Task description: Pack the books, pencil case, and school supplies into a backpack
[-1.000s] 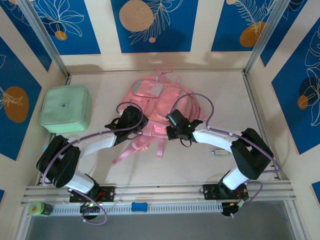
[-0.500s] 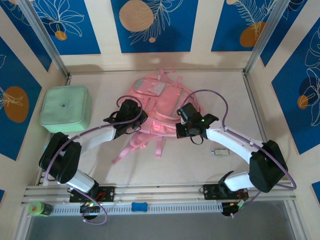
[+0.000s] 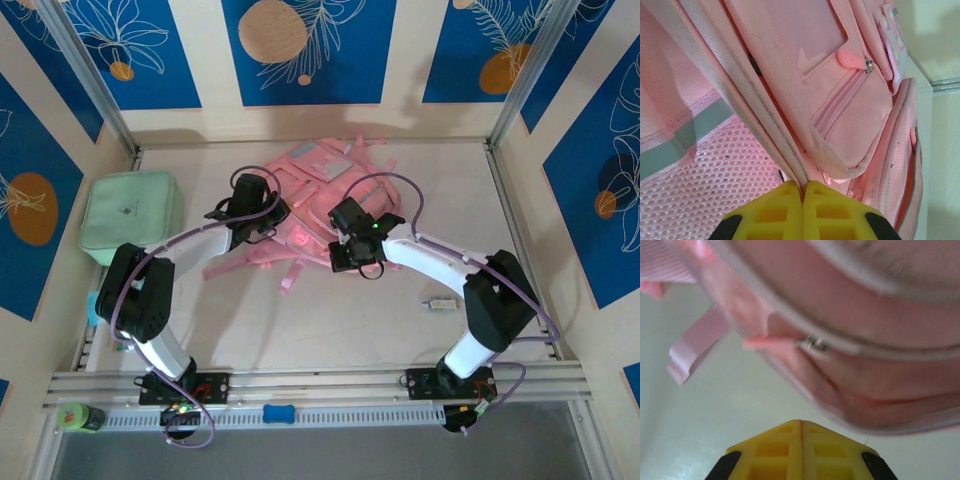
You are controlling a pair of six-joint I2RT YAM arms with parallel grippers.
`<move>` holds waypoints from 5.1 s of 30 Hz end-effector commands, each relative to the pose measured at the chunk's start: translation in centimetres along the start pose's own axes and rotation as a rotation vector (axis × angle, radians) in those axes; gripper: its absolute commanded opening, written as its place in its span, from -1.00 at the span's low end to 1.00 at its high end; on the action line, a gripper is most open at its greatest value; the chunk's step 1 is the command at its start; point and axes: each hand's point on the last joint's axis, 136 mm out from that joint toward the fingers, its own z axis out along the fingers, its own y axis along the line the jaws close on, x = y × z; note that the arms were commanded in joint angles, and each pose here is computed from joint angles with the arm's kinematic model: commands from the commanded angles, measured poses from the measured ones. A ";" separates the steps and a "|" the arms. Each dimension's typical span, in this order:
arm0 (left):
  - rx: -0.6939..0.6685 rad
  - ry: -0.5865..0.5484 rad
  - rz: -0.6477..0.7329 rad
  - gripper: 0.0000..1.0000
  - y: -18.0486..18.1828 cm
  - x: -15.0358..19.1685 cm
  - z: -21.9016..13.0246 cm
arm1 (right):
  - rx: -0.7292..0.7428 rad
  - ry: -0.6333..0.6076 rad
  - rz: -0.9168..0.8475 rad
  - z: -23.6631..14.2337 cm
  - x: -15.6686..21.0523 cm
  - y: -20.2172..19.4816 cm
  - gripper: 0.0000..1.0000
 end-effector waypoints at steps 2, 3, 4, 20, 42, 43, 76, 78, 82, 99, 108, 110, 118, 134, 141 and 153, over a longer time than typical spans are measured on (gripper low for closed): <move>0.084 0.013 0.001 -1.00 -1.4 0.2 0.0 | 0.004 -0.007 0.144 -0.7 -0.8 0.7 -0.68; 0.082 0.015 0.001 -1.00 -1.3 0.3 0.0 | 0.001 -0.010 0.176 -0.6 -0.8 0.9 -0.55; 0.076 0.012 0.001 -1.00 -1.2 0.3 0.1 | 0.010 -0.016 0.213 -0.5 -0.7 1.0 -0.44; 0.063 0.008 0.008 -1.00 -1.6 0.3 0.0 | 0.216 -0.087 0.470 3.3 -3.6 1.4 0.00; 0.045 -0.011 0.019 -1.00 -1.5 -0.5 -0.4 | 0.370 -0.141 0.436 3.7 -2.4 -2.3 -0.80; 0.041 -0.014 0.018 -1.00 -1.4 -0.6 -0.4 | 0.372 -0.144 0.424 3.5 -2.2 -2.5 -0.85; -0.007 0.026 0.113 -0.51 0.0 -2.4 -2.4 | 0.070 -0.164 -0.131 -1.5 1.4 -1.1 -1.00; -0.005 0.039 0.093 -0.21 0.6 -0.9 -3.5 | 0.068 -0.153 -0.101 -1.2 1.2 -1.7 -1.00; 0.020 0.087 0.028 -0.04 0.2 3.2 -4.1 | 0.004 -0.128 -0.106 -0.3 1.7 -1.7 -1.00; 0.046 0.090 -0.258 -0.33 -2.5 14.0 -0.2 | -0.008 -0.172 -0.090 -0.7 1.2 -1.9 -1.00; -0.072 0.030 -0.309 -0.20 0.1 13.8 1.2 | -0.017 -0.182 -0.098 -0.8 1.1 -1.6 -1.00; -0.101 0.013 -0.315 -0.20 0.5 13.5 1.3 | -0.024 -0.190 -0.099 -1.1 1.0 -1.5 -1.00; -0.119 -0.024 -0.315 -0.26 -0.3 12.6 2.3 | -0.030 -0.195 -0.084 -1.4 0.8 -1.4 -1.00; 0.066 -0.083 -0.386 -1.00 -4.4 9.6 -0.8 | -0.186 -0.200 -0.008 -4.8 -0.7 -1.0 -0.42; 0.137 -0.069 -0.418 -1.00 -6.2 8.8 -1.8 | -0.259 -0.209 0.039 -5.2 -1.7 -0.4 -0.07; 0.154 -0.082 -0.404 -1.00 -7.3 8.1 -2.6 | -0.235 -0.160 0.137 -2.5 -2.6 -1.2 -0.02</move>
